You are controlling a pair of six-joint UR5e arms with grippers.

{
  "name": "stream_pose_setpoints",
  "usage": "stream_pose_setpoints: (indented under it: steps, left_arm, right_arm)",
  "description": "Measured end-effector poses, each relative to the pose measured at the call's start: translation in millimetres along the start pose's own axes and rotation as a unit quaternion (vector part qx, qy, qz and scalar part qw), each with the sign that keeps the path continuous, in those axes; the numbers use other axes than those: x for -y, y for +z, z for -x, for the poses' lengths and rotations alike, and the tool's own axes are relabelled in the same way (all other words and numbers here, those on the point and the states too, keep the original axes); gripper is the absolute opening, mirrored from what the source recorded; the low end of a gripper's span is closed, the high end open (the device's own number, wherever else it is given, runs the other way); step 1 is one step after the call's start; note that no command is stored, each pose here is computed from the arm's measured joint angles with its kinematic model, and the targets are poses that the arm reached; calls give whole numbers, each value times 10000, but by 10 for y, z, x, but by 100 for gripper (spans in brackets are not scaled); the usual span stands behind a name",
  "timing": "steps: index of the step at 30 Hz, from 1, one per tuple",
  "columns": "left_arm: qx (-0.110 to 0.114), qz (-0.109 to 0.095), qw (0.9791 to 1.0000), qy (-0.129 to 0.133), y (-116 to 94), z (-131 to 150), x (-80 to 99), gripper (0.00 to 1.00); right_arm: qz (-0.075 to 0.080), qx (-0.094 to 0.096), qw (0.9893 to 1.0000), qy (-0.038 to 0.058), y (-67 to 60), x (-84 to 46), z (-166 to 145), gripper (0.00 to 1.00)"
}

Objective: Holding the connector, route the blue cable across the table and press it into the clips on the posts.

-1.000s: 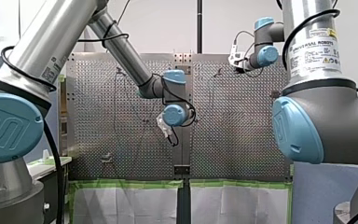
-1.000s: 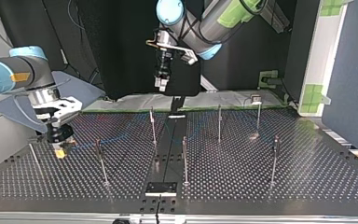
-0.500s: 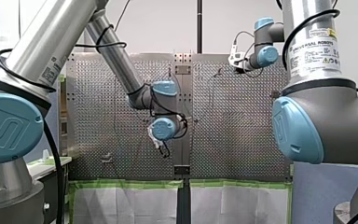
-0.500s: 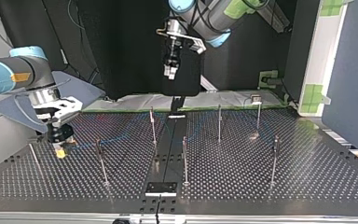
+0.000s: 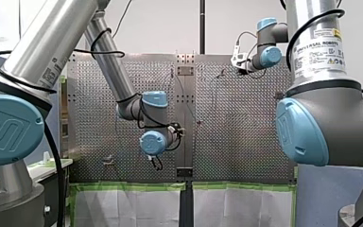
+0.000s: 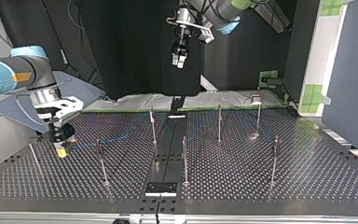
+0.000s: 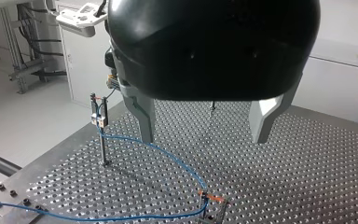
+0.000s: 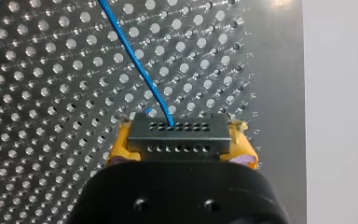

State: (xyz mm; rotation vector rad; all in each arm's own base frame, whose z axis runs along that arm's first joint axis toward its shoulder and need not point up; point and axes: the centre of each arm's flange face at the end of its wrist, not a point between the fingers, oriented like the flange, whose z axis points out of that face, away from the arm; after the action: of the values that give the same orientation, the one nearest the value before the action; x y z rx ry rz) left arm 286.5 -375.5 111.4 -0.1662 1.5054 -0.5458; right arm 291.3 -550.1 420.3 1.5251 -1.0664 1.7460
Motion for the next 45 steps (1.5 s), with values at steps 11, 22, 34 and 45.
stream_pose_setpoints:
  steps: [11,22,34,45]
  left_arm:
    - [6,19,10000,12,-215,-42,-152,100]
    - [6,20,10000,12,-220,-43,-156,100]
    - [6,20,10000,12,-220,-43,-156,100]
    - [6,20,10000,12,-220,-43,-156,100]
  right_arm:
    - [26,1,10000,-12,0,2,3,0]
    - [27,1,10000,-13,1,2,4,0]
    - [26,1,10000,-13,1,2,4,0]
    - [26,1,10000,-13,1,2,4,0]
